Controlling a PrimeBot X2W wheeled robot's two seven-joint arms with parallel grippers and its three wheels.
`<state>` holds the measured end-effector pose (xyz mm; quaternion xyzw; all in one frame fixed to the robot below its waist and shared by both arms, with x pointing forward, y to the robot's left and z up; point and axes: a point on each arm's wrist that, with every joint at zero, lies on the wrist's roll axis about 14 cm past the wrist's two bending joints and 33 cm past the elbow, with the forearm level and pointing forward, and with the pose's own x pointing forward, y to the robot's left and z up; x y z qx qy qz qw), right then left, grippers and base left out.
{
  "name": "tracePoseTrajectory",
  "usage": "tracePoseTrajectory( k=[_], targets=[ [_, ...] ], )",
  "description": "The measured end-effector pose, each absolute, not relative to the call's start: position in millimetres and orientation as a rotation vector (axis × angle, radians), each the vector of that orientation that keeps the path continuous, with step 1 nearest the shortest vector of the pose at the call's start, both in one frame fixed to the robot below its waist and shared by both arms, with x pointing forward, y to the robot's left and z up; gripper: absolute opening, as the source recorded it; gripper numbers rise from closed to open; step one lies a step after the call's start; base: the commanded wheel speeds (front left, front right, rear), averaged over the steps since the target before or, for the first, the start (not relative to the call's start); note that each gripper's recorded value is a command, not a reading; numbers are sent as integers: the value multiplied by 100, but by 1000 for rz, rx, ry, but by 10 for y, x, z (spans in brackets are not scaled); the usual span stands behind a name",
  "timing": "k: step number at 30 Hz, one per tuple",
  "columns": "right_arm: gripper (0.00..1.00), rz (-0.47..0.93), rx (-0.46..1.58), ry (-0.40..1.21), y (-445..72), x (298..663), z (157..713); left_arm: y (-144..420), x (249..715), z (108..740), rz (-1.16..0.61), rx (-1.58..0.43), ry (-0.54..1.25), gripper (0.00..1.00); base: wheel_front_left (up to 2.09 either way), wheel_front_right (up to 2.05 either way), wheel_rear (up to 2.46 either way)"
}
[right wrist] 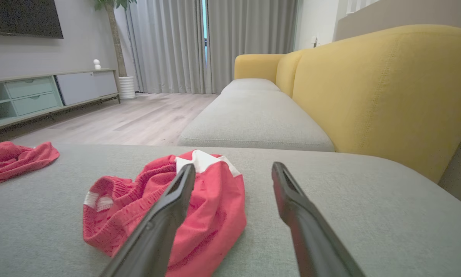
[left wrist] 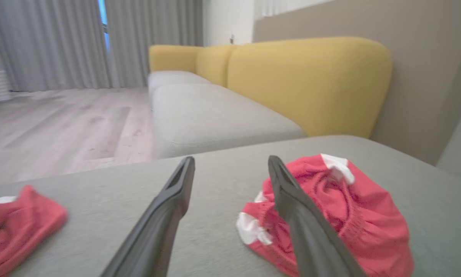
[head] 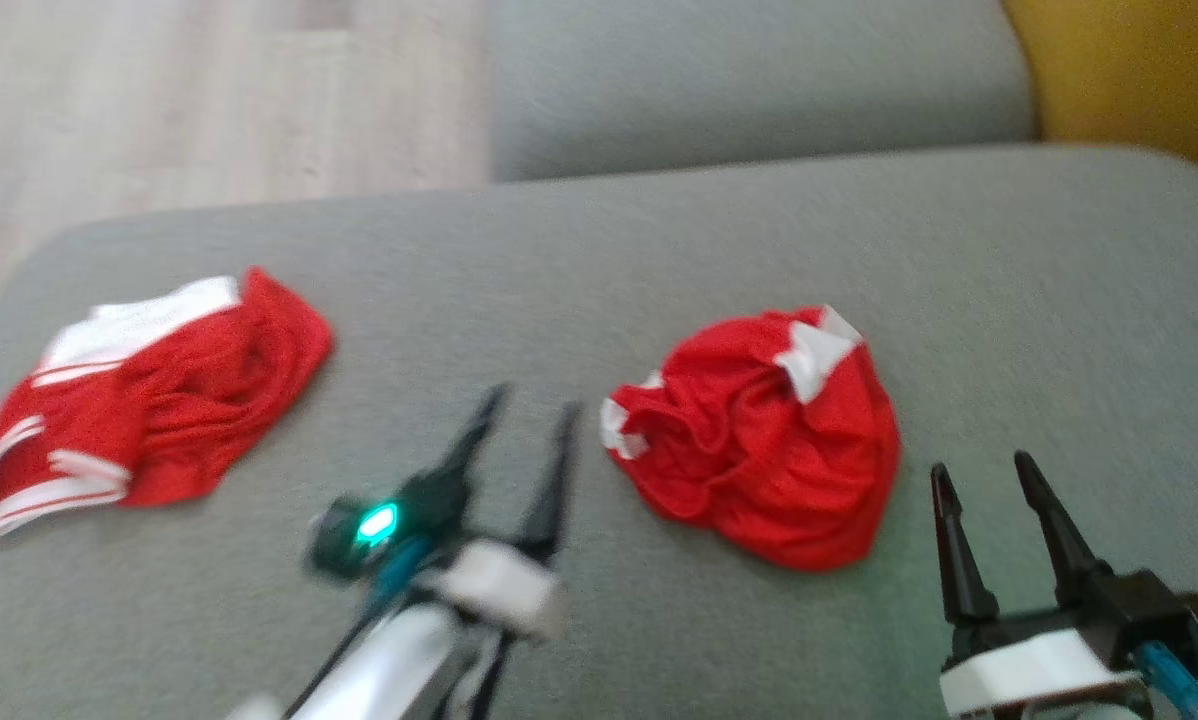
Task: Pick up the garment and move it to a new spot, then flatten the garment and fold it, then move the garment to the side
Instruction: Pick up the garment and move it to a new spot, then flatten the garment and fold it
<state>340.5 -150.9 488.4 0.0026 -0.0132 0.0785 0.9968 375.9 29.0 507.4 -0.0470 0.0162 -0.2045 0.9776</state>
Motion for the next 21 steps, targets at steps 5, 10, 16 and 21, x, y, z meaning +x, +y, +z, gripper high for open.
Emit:
tracePoseTrajectory(
  k=[5,10,16,21],
  targets=[
    [100,182,11,-53,-1443,3338,4965,1055,3323,5060,-164,-139,-9,100,0,0,0],
    [100,181,19,-62,-1454,3257,4988,1342,2993,5074,-62,-162,-42,100,0,0,0],
    [100,168,26,-18,-1497,3111,4845,1190,2804,4935,-114,-177,-12,100,0,0,0],
    [100,167,28,-6,-1496,3067,4810,1061,2794,4929,-135,-189,-16,100,0,0,0]
  ],
)
